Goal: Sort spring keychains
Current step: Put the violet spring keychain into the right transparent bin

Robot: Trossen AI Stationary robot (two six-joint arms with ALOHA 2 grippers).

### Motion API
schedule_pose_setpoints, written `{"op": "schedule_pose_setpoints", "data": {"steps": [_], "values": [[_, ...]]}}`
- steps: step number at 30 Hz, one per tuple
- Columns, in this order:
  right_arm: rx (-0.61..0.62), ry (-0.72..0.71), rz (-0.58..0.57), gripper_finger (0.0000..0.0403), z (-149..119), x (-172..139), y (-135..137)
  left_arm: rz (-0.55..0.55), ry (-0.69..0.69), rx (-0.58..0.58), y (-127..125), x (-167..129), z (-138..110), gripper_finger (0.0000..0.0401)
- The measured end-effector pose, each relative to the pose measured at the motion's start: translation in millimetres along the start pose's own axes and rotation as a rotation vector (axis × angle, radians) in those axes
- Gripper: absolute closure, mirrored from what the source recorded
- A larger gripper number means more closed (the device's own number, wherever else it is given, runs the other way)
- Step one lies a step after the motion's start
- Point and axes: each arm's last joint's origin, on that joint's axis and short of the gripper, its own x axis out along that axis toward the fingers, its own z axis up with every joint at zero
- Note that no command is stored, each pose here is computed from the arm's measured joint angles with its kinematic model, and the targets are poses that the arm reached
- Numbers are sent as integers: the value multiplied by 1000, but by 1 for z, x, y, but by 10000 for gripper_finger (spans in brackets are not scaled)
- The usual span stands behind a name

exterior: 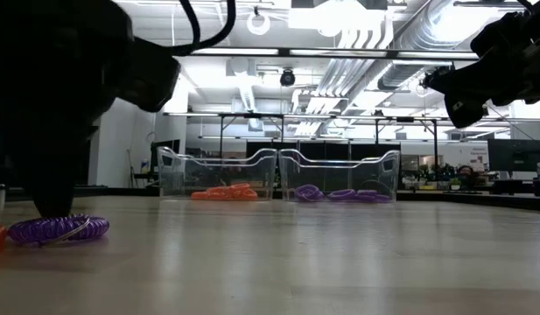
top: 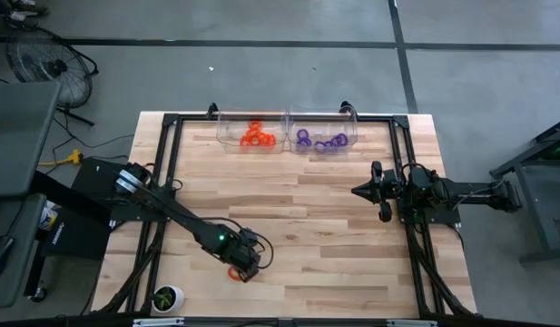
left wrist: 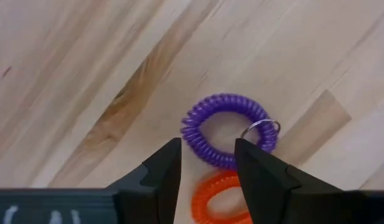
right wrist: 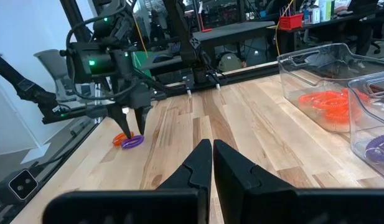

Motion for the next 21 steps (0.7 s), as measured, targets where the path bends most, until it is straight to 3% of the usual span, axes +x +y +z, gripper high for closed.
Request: {"op": "schedule_pose_setpoints", "data": {"steps": [21], "values": [[0, 0, 0, 391, 0, 0, 0, 81, 3, 2, -6, 23, 2, 261]]}}
